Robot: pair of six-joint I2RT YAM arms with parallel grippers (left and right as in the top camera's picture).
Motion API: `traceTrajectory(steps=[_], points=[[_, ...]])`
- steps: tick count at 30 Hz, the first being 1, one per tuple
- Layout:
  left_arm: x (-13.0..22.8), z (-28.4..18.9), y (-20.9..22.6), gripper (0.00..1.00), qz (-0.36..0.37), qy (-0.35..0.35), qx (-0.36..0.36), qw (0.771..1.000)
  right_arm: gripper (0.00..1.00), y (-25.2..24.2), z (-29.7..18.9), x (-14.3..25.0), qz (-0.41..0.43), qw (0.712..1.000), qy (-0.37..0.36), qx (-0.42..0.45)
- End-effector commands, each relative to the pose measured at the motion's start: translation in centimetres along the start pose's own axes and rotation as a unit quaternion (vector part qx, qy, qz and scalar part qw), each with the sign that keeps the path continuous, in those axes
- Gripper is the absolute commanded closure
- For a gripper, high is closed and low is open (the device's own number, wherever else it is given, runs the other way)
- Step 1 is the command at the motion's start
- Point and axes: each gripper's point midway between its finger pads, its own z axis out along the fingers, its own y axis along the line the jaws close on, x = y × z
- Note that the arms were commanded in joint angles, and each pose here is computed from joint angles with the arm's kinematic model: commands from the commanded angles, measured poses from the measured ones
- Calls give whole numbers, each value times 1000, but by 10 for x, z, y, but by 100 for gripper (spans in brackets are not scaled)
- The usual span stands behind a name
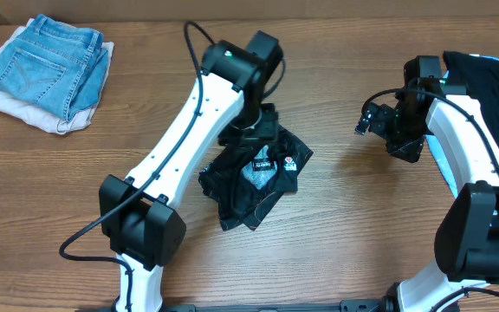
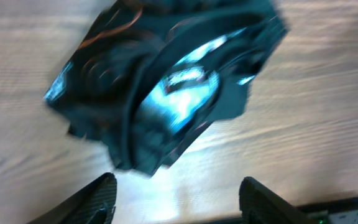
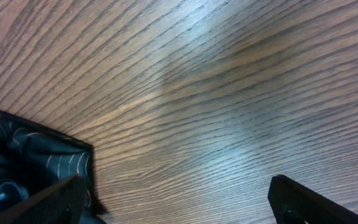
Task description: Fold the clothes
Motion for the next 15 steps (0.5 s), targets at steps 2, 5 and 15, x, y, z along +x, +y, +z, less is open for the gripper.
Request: traceTrajectory(steps=[2,5,15], points=[[17,-5,22,34,11,32,-35,999,2,6,-9,0,-1,1000,-9,-16],[28,0,27,33,21,57,-50,997,2,6,-9,-1,-1,1000,-10,-17],[23,71,44,42,-108,37,-103,988,2,6,-9,0,-1,1000,-8,-18]])
